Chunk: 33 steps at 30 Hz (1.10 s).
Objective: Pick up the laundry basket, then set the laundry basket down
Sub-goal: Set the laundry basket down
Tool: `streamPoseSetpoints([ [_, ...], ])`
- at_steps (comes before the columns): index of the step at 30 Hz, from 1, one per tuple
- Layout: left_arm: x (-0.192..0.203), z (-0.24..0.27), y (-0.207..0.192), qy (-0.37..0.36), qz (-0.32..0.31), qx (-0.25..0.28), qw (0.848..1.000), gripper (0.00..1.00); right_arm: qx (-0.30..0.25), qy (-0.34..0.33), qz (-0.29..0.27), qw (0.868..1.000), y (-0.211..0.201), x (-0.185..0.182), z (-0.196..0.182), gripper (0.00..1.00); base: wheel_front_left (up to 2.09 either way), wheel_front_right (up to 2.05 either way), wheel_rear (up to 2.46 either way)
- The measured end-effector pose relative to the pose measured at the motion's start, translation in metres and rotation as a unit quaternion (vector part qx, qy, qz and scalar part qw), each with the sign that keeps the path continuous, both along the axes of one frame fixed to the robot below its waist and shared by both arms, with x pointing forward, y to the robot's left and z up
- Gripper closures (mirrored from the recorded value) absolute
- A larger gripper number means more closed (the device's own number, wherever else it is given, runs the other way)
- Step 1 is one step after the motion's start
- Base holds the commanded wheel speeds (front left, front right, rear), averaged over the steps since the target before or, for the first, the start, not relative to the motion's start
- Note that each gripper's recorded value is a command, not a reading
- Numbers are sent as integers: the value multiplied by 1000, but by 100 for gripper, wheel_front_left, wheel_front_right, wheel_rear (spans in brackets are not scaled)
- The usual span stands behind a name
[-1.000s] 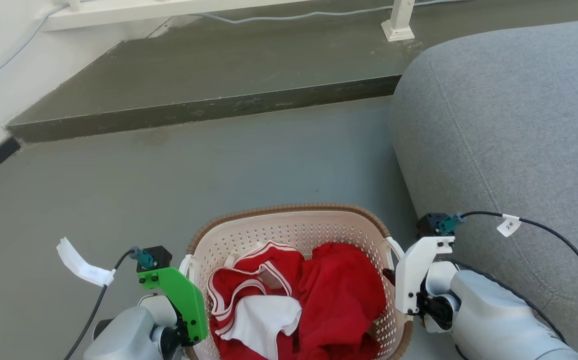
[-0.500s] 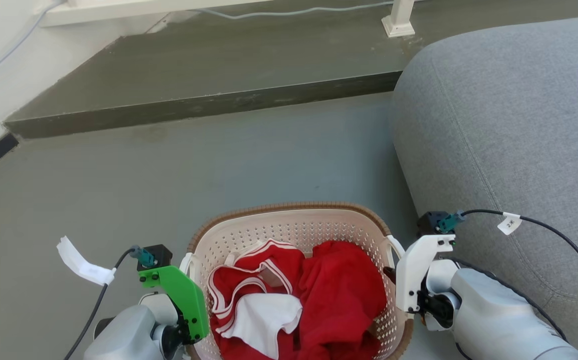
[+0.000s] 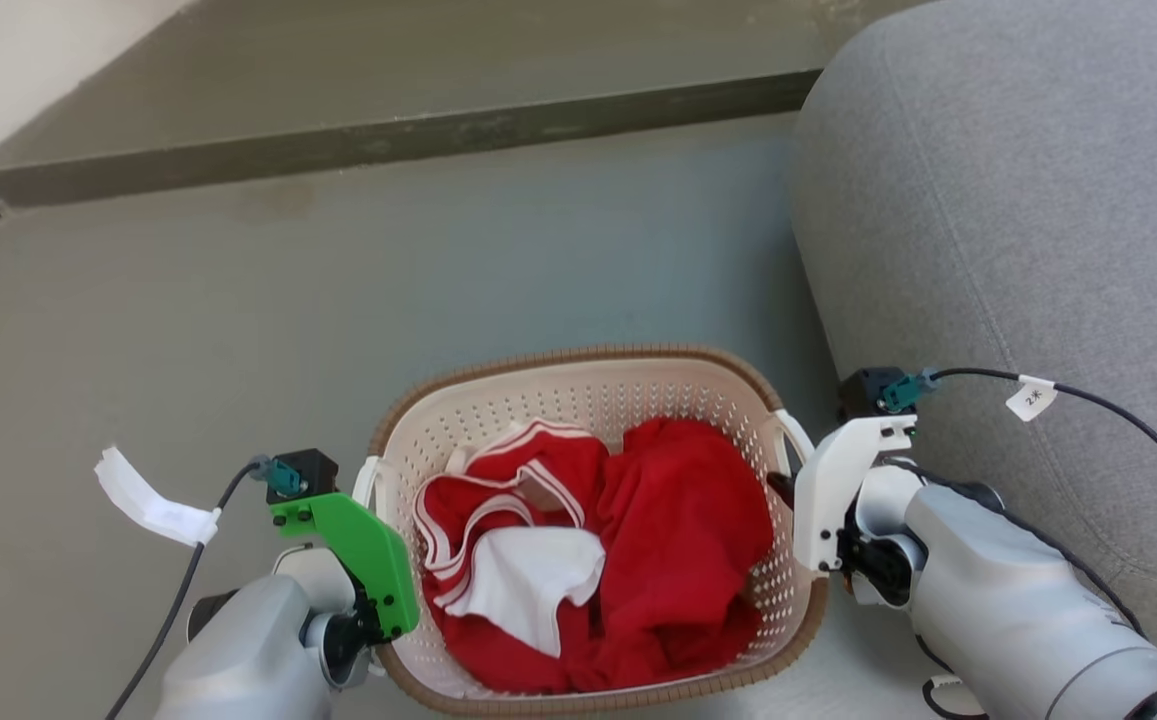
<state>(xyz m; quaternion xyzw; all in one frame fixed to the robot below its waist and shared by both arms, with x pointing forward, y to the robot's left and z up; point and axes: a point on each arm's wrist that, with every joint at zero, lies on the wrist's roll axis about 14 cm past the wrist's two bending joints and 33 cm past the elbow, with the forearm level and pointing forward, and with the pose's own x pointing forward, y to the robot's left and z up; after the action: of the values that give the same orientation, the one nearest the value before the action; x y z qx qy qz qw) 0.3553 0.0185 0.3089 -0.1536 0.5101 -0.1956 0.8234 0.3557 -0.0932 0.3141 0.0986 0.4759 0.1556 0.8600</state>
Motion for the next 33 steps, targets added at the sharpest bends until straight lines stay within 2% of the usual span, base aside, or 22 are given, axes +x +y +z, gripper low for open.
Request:
streamPoseSetpoints([
  [15,37,-23,-1,-7,28,-13,999,100,3,-20,5,1000,1,41,-19,100,0,0,0],
  [33,76,-74,1,-10,46,-11,999,100,7,-23,8,1000,4,80,-68,100,0,0,0],
])
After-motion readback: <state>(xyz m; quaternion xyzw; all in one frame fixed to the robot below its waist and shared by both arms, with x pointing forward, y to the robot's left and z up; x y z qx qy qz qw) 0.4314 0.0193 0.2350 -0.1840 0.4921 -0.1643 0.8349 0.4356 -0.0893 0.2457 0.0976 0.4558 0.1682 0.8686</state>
